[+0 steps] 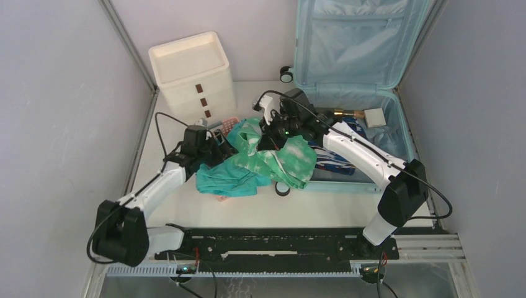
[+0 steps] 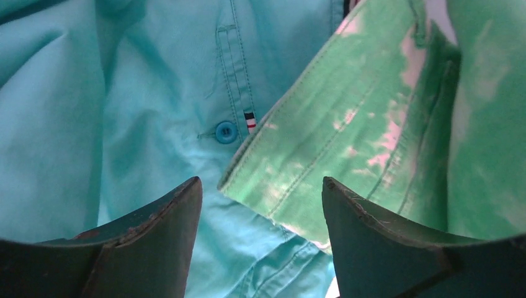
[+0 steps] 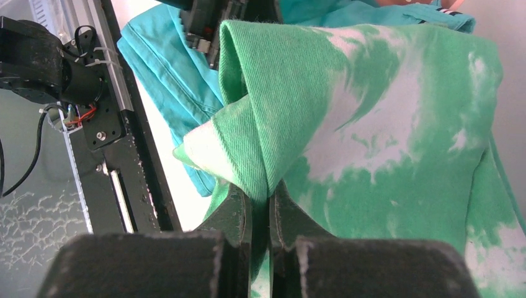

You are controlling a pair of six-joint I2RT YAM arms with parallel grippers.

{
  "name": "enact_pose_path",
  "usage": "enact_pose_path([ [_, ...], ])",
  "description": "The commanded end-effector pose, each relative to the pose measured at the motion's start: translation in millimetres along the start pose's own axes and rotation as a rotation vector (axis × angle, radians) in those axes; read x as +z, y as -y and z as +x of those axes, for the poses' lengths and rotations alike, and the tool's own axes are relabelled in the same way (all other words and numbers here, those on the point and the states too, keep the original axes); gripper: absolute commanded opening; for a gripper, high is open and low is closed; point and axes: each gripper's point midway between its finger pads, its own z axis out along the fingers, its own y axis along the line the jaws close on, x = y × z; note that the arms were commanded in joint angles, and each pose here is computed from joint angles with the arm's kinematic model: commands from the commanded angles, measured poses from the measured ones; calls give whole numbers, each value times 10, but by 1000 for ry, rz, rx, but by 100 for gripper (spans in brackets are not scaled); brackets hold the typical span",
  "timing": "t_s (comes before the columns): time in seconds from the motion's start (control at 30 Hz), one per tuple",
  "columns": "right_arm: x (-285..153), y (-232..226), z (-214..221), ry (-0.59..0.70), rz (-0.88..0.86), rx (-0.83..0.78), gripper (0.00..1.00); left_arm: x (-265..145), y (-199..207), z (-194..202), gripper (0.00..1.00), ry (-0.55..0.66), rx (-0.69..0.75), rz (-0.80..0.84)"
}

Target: Open, take out, and arrange the luggage

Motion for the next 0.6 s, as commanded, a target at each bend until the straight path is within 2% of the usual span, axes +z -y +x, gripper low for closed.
enact_pose_path([
  [0.0, -101, 56, -146, 60, 29, -44, 0, 100, 340, -161, 75, -53, 128, 155],
  [0.23, -96, 57, -148, 64, 19, -40, 0, 322, 149, -58, 74, -176, 184, 102],
  [0.3, -93, 54, -148, 64, 16, -40, 0, 348, 135, -33, 69, -198, 183, 108],
  [0.33, -99, 47, -154, 66, 14, -41, 0, 351, 150, -26, 62, -206, 182, 119],
  [0.47, -123, 38, -174, 73, 16, -58, 0, 260, 294, -58, 22, -205, 184, 178],
  [0.57, -169, 24, -207, 85, 17, -74, 0, 107, 434, -170, 1, -159, 198, 218],
])
